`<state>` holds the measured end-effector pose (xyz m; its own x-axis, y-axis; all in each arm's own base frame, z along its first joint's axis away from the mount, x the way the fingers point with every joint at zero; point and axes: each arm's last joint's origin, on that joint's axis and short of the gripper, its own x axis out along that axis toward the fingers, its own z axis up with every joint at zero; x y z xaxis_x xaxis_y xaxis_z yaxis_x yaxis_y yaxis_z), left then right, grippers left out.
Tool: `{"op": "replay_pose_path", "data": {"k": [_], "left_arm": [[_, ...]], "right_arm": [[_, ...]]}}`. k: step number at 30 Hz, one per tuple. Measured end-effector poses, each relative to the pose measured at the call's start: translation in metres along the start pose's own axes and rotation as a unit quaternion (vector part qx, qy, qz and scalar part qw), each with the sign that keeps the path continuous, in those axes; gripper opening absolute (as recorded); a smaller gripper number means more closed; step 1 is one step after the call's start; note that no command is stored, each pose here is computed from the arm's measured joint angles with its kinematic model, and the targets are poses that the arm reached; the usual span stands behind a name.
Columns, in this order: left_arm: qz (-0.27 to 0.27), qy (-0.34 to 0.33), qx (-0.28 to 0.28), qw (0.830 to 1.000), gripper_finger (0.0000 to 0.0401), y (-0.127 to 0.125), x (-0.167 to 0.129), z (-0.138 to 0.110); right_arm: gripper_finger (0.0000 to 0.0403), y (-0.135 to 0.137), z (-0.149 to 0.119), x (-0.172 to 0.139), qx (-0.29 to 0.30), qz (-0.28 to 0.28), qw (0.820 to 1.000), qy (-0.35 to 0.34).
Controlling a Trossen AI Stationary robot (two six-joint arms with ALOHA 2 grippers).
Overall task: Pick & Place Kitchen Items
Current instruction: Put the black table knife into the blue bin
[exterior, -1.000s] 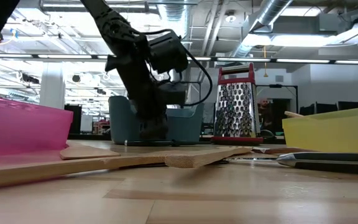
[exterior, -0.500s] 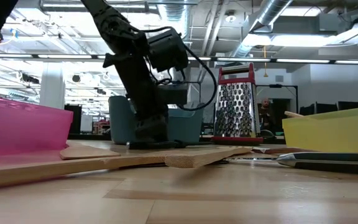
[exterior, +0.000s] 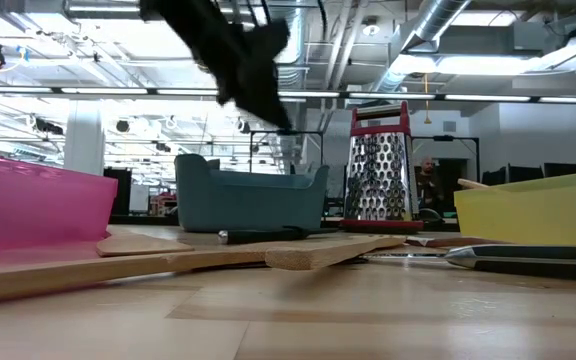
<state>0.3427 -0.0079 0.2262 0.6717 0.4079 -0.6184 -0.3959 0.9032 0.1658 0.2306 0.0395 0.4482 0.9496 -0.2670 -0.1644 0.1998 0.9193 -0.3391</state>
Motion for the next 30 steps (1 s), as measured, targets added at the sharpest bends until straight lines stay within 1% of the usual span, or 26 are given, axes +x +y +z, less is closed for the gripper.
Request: {"op": "replay_pose_path", "data": {"k": [2, 5, 9, 12, 15, 20, 24, 30], "left_arm": [[-0.018, -0.039, -0.013, 0.999, 0.0032, -0.001, -0.022, 0.008], [-0.046, -0.084, -0.022, 0.995, 0.0068, -0.008, -0.044, 0.010], [-0.087, -0.129, -0.039, 0.987, 0.0123, -0.022, -0.058, 0.001], [-0.105, -0.141, -0.029, 0.984, 0.0158, -0.031, -0.059, -0.009], [-0.106, -0.132, -0.022, 0.985, 0.0184, -0.032, -0.055, -0.021], [-0.088, -0.095, -0.037, 0.991, 0.0212, -0.027, -0.043, -0.047], [-0.058, -0.060, -0.029, 0.996, 0.0228, -0.028, -0.030, -0.069], [-0.049, -0.028, -0.059, 0.997, 0.0239, -0.040, -0.006, -0.086]], "right_arm": [[0.0133, 0.000, 0.000, 0.000, -0.001, 0.001, 1.000, 0.002], [0.0133, 0.000, -0.001, 0.000, -0.002, 0.001, 1.000, 0.003], [0.0135, 0.000, -0.001, 0.000, -0.003, 0.002, 1.000, 0.006], [0.0137, 0.000, -0.002, 0.000, -0.004, 0.002, 1.000, 0.008], [0.0136, 0.001, -0.002, 0.000, -0.006, 0.003, 1.000, 0.010], [0.0134, 0.001, -0.002, 0.000, -0.006, 0.003, 1.000, 0.011], [0.0135, 0.001, -0.002, 0.000, -0.006, 0.003, 1.000, 0.011], [0.0133, 0.001, -0.002, 0.000, -0.006, 0.003, 1.000, 0.010]]}}
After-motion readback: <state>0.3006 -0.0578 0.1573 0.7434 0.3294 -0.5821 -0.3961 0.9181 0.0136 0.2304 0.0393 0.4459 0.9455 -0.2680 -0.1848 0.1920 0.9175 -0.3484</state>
